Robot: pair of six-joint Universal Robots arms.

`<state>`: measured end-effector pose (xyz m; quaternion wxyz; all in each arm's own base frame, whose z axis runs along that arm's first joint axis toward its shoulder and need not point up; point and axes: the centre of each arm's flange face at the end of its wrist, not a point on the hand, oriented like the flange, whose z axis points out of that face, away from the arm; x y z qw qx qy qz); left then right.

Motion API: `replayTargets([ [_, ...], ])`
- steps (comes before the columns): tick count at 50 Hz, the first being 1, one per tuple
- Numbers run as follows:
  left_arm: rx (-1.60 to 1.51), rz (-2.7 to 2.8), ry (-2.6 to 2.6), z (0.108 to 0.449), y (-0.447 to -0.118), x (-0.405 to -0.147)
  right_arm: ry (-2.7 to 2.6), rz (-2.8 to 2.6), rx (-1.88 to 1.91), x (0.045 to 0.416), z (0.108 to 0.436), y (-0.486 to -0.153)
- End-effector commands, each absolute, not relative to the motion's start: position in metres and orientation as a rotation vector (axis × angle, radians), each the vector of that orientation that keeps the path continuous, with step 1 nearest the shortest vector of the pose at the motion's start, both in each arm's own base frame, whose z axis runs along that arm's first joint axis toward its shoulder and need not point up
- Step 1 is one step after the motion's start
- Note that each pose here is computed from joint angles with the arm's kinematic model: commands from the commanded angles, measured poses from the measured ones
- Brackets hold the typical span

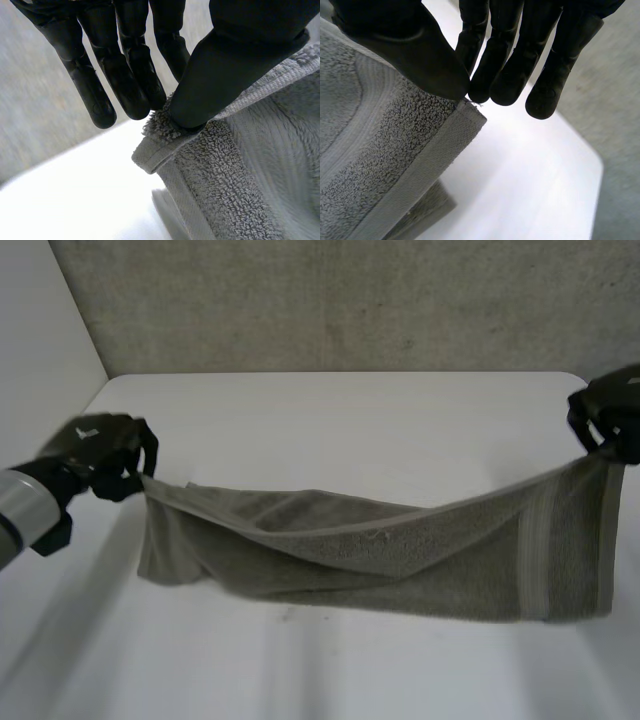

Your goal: Fold the towel.

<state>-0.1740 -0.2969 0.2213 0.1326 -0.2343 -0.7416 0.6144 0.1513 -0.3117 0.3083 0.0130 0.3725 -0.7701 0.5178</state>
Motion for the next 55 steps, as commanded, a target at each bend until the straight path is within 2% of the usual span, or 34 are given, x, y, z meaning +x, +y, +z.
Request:
replayTargets([
  [1,-0.75,1.759,-2.206,0.193,-0.335,-0.189,-2.415,1.54,1.171,0.157,0.275,-0.349],
  [3,-0.763,1.883,-2.162,0.208,-0.363,-0.203,-2.361,1.571,1.165,0.163,0.275,-0.362],
  [4,-0.763,1.884,-2.162,0.208,-0.363,-0.203,-2.275,1.634,1.146,0.174,0.282,-0.375],
  [5,-0.752,1.991,-2.106,0.228,-0.378,-0.209,-2.274,1.635,1.146,0.174,0.282,-0.375],
  [6,-0.752,1.992,-2.106,0.228,-0.378,-0.209,-2.147,1.751,1.1,0.187,0.301,-0.386],
  [7,-0.73,2.121,-2.025,0.256,-0.391,-0.213,-1.989,1.915,1.016,0.197,0.331,-0.396],
  [8,-0.689,2.255,-1.925,0.29,-0.399,-0.217,-1.987,1.917,1.015,0.197,0.331,-0.396],
  [9,-0.689,2.256,-1.924,0.29,-0.4,-0.217,-1.82,2.108,0.892,0.204,0.366,-0.402],
  [10,-0.633,2.372,-1.801,0.324,-0.404,-0.223,-1.667,2.298,0.751,0.207,0.4,-0.405],
  [11,-0.565,2.474,-1.656,0.358,-0.402,-0.23,-1.665,2.3,0.75,0.207,0.401,-0.405],
  [12,-0.564,2.474,-1.654,0.359,-0.402,-0.23,-1.549,2.46,0.619,0.204,0.429,-0.405],
  [13,-0.48,2.56,-1.506,0.391,-0.4,-0.231,-1.442,2.6,0.52,0.201,0.454,-0.399],
  [14,-0.392,2.625,-1.357,0.421,-0.394,-0.228,-1.441,2.601,0.519,0.201,0.454,-0.399],
  [15,-0.391,2.626,-1.355,0.422,-0.394,-0.228,-1.358,2.709,0.45,0.2,0.475,-0.39],
  [16,-0.333,2.652,-1.26,0.439,-0.389,-0.225,-1.332,2.758,0.423,0.198,0.485,-0.384],
  [18,-0.291,2.664,-1.184,0.451,-0.385,-0.224,-1.348,2.753,0.432,0.198,0.485,-0.38],
  [21,-0.254,2.644,-1.131,0.457,-0.383,-0.222,-1.447,2.687,0.479,0.201,0.472,-0.375],
  [24,-0.256,2.594,-1.232,0.435,-0.388,-0.222,-1.517,2.634,0.518,0.203,0.461,-0.374],
  [26,-0.256,2.532,-1.398,0.397,-0.397,-0.212,-1.73,2.461,0.645,0.206,0.422,-0.373],
  [27,-0.256,2.532,-1.399,0.396,-0.397,-0.212,-1.731,2.46,0.645,0.206,0.422,-0.373],
  [29,-0.267,2.45,-1.566,0.353,-0.403,-0.201,-1.883,2.328,0.779,0.21,0.386,-0.371],
  [30,-0.267,2.45,-1.567,0.352,-0.403,-0.201,-1.884,2.327,0.78,0.21,0.386,-0.371],
  [31,-0.283,2.397,-1.636,0.332,-0.402,-0.2,-1.944,2.265,0.844,0.212,0.367,-0.37],
  [32,-0.283,2.397,-1.637,0.331,-0.402,-0.2,-2.005,2.196,0.887,0.212,0.348,-0.369],
  [33,-0.3,2.344,-1.695,0.312,-0.4,-0.2,-2.006,2.196,0.888,0.212,0.347,-0.369],
  [34,-0.308,2.303,-1.74,0.295,-0.397,-0.2,-2.058,2.134,0.928,0.213,0.329,-0.366],
  [35,-0.308,2.303,-1.741,0.295,-0.397,-0.2,-2.058,2.133,0.928,0.213,0.329,-0.366],
  [37,-0.31,2.236,-1.831,0.264,-0.389,-0.196,-2.146,2.027,0.988,0.213,0.297,-0.36],
  [38,-0.31,2.235,-1.832,0.264,-0.389,-0.196,-2.147,2.026,0.988,0.213,0.297,-0.36],
  [40,-0.33,2.227,-1.876,0.249,-0.381,-0.192,-2.23,1.943,1.034,0.217,0.268,-0.351],
  [46,-0.411,2.283,-1.89,0.256,-0.365,-0.189,-2.296,1.897,1.035,0.219,0.239,-0.345],
  [51,-0.478,2.353,-1.839,0.284,-0.345,-0.195,-2.327,1.941,1.104,0.245,0.229,-0.321],
  [53,-0.497,2.4,-1.754,0.322,-0.322,-0.2,-2.335,1.968,1.116,0.252,0.231,-0.315],
  [55,-0.505,2.432,-1.692,0.346,-0.307,-0.203,-2.333,2.015,1.118,0.26,0.238,-0.308],
])
